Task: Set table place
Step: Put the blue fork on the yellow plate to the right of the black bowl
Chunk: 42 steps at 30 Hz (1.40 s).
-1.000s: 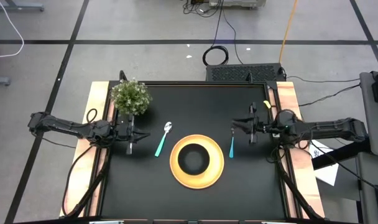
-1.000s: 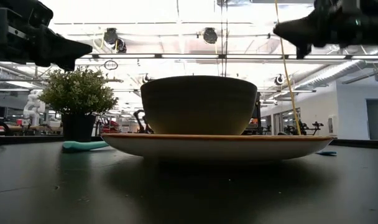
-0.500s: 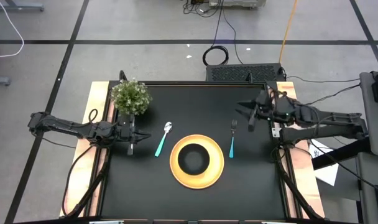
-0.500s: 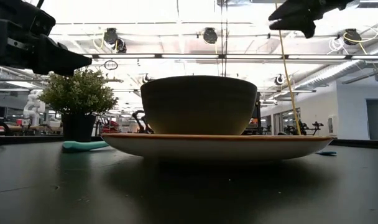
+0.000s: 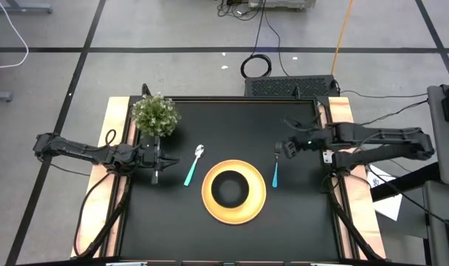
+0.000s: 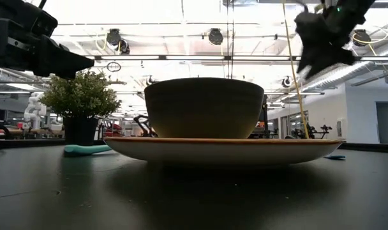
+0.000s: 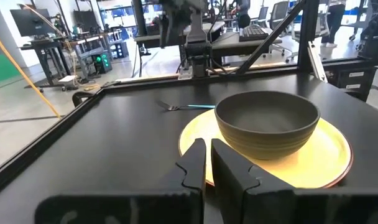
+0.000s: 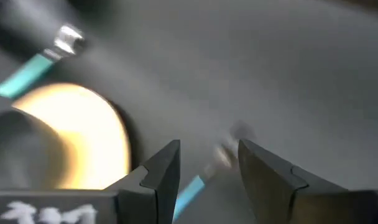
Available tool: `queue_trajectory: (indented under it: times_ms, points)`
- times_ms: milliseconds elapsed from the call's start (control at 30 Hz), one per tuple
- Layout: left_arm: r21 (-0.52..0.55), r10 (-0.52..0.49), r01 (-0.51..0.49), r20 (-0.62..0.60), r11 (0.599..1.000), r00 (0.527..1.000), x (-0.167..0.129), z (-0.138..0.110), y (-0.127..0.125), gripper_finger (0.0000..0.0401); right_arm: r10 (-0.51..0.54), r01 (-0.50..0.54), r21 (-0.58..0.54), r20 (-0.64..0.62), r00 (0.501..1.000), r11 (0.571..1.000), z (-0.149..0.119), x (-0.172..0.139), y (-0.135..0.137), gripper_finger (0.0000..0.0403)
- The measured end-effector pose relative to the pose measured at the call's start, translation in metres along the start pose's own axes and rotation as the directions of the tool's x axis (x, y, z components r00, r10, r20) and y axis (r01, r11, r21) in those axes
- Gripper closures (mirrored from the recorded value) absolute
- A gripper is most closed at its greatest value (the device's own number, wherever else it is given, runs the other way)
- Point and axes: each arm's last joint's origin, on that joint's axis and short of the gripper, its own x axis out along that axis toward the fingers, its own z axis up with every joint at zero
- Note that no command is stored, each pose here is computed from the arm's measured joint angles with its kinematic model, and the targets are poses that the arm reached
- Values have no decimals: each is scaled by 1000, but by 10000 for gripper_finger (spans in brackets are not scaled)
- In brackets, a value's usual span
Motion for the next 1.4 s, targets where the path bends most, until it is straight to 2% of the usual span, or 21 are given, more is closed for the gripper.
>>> queue_trajectory:
  times_ms: [167, 267, 400, 533, 700, 867, 967, 1067, 1133, 1267, 1400]
  points:
    - [-3, 0, 0, 0, 1000, 1000, 0, 0, 0, 370, -110, 119, 35, -203, 973, 992, -11, 14, -2, 249]
    - [-3, 1, -1, 0, 1000, 1000, 0, 0, 0, 370, -101, 115, 30, -293, 951, 993, -14, 23, 2, 250]
    - [-3, 1, -1, -1, 1000, 1000, 0, 0, 0, 370, -90, 107, 31, -342, 936, 994, -15, 34, 9, 250]
    - [-3, 1, -1, -2, 1000, 1000, 0, 0, 0, 370, -54, 72, 46, -322, 945, 996, -12, 43, 17, 250]
    - [-2, -3, 3, -5, 1000, 1000, 0, 0, 0, 370, 48, -29, 82, -246, 968, 996, -4, 49, 29, 250]
    - [-4, -18, 18, -5, 1000, 1000, 0, -1, -1, 370, 141, -147, -19, -172, 975, 989, 3, 49, 38, 250]
    - [-5, -27, 27, -15, 1000, 1000, 0, -1, -1, 370, 166, -175, -43, -151, 974, 984, 5, 48, 39, 250]
    - [-4, -28, 28, -26, 1000, 999, 0, -2, -1, 370, 161, -159, 25, -155, 975, 987, 5, 48, 39, 250]
    - [-12, -27, 27, -25, 1000, 999, 0, -2, -1, 370, 153, -134, 121, -158, 976, 984, 4, 48, 38, 250]
    - [-31, -28, 28, -25, 999, 999, 0, -2, -1, 370, 125, -64, 310, -181, 976, 949, 2, 55, 39, 250]
    - [-34, -29, 28, -24, 999, 999, 0, -2, -1, 370, 91, 1, 381, -222, 971, 925, -5, 65, 45, 250]
